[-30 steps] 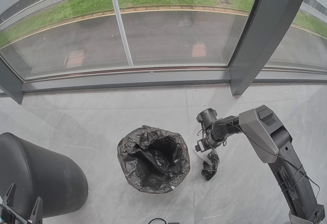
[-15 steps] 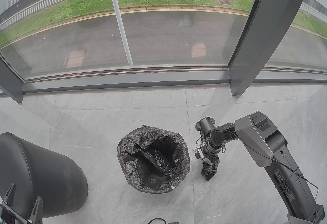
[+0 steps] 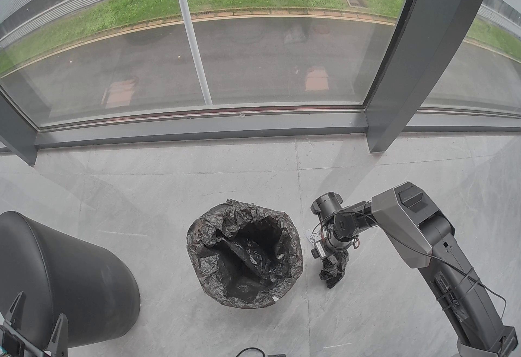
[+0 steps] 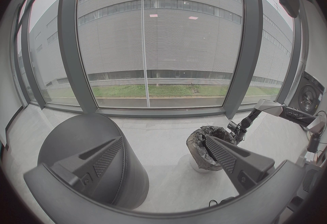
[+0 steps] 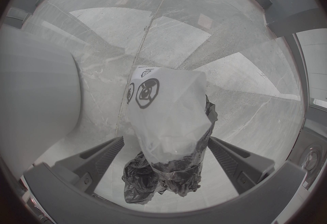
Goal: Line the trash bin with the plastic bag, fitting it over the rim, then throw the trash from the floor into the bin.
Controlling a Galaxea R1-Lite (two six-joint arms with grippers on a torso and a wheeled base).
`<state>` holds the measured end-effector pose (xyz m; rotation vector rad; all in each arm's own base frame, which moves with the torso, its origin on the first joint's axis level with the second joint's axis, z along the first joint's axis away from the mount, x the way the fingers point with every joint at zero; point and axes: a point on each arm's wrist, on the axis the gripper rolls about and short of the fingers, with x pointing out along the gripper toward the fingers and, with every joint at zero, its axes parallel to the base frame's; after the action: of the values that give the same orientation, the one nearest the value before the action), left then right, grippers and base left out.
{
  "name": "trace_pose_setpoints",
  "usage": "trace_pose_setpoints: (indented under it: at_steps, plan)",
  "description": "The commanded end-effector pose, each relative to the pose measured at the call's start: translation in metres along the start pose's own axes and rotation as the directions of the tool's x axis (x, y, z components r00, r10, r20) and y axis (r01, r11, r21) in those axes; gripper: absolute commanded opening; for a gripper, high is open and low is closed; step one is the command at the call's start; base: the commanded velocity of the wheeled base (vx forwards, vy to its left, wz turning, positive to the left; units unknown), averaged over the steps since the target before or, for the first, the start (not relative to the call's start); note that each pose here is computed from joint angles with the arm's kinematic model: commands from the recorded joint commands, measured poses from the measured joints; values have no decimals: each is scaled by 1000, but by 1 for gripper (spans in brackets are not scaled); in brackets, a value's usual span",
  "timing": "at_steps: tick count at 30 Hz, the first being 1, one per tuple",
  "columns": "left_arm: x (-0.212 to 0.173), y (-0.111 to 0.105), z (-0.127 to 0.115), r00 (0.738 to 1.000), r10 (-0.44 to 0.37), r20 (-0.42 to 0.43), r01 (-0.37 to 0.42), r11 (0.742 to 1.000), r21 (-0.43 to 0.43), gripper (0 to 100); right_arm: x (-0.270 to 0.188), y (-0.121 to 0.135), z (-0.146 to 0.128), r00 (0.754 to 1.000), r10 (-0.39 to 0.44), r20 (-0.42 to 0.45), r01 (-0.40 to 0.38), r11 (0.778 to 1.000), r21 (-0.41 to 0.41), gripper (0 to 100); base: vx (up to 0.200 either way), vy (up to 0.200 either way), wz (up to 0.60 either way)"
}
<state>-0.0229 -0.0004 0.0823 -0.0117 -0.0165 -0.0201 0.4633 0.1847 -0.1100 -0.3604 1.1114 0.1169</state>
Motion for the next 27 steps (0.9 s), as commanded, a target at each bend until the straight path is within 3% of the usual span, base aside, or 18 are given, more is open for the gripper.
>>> trace_pose_setpoints:
  at_steps: [1, 4, 5, 21, 27]
  plan:
    - [0, 0, -5, 1000, 0, -1, 0, 1000, 0, 100, 1, 1, -1, 1000, 1, -3, -1, 1000, -2, 100, 0, 0, 0]
    - [0, 0, -5, 1000, -1, -1, 1, 1000, 0, 100, 1, 1, -1, 1000, 1, -2, -1, 1000, -2, 100, 0, 0, 0]
    - [0, 0, -5, 1000, 0, -1, 0, 1000, 0, 100, 1, 1, -1, 1000, 1, -3, -1, 1000, -2, 0, 0, 0, 0]
    - [0, 0, -5, 1000, -1, -1, 1, 1000, 0, 100, 1, 4, -1, 1000, 1, -2, -1, 1000, 4, 0, 0, 0, 0]
    - [0, 0, -5, 1000, 0, -1, 0, 1000, 0, 100, -8, 3, 5, 999, -34, 16, 33, 999, 11, 0, 0, 0, 0]
